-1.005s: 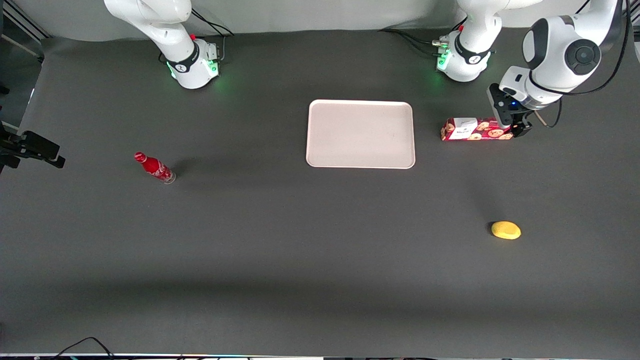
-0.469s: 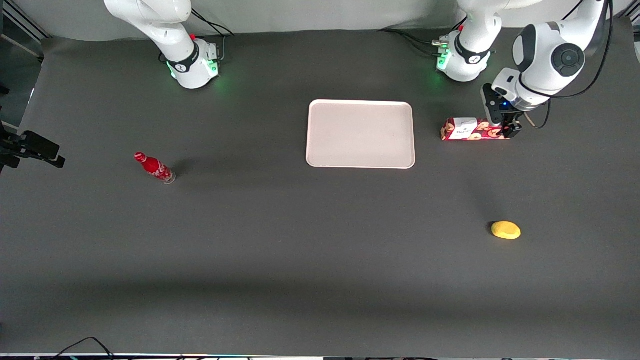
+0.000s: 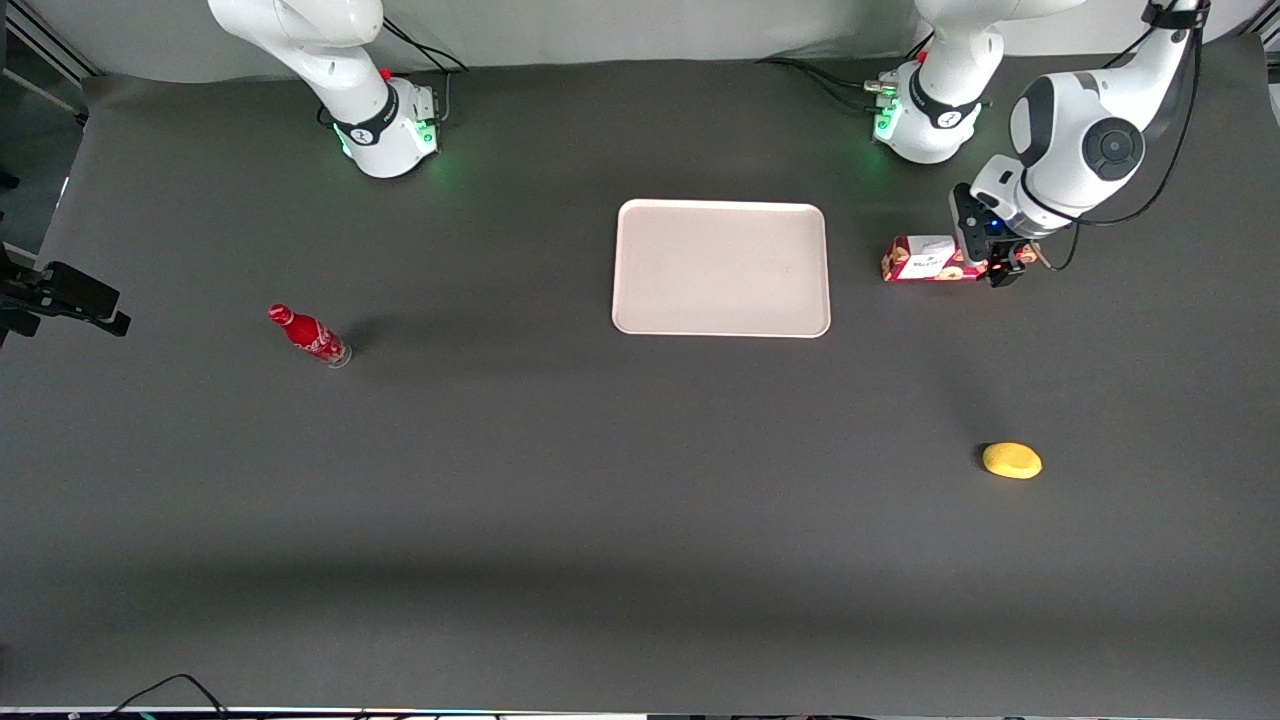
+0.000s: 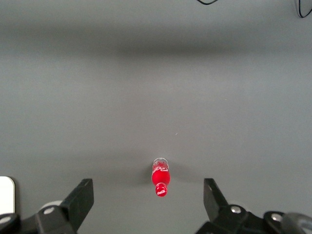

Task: Place red cookie box on tray
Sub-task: 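Close the left gripper on the end of the cookie box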

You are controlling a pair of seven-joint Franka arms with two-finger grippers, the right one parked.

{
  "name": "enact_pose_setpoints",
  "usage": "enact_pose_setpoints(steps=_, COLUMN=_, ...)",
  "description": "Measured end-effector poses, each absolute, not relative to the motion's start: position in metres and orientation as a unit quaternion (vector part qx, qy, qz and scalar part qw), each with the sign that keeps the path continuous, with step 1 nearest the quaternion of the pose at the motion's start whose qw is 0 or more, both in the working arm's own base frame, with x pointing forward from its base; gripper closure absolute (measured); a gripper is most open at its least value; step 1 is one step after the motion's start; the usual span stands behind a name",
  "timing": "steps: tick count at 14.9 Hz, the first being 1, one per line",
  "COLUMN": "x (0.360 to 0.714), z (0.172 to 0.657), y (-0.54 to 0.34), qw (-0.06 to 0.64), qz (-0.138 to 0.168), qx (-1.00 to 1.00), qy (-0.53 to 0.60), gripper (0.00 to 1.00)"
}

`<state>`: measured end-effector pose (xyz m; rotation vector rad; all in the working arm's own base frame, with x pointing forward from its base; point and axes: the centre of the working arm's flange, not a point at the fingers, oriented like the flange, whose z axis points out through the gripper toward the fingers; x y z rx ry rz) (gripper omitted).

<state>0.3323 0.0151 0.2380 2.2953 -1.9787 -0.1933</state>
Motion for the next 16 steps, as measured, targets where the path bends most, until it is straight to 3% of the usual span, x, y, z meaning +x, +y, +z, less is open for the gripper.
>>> enact_pose_setpoints(steps=12, x=0.32, z=0.205, y=0.014, qw=0.09, qz=-0.095, qx=0.752, qy=-0.647, gripper=0.01)
enact_pose_setpoints(steps=14, x=0.32, z=0.204, y=0.014, qw=0.091, qz=-0.096, qx=0.753, qy=-0.645, gripper=0.06)
enact_pose_setpoints(steps=16, x=0.32, z=0.204, y=0.014, qw=0.093, qz=-0.095, qx=0.754, qy=-0.644, gripper=0.26)
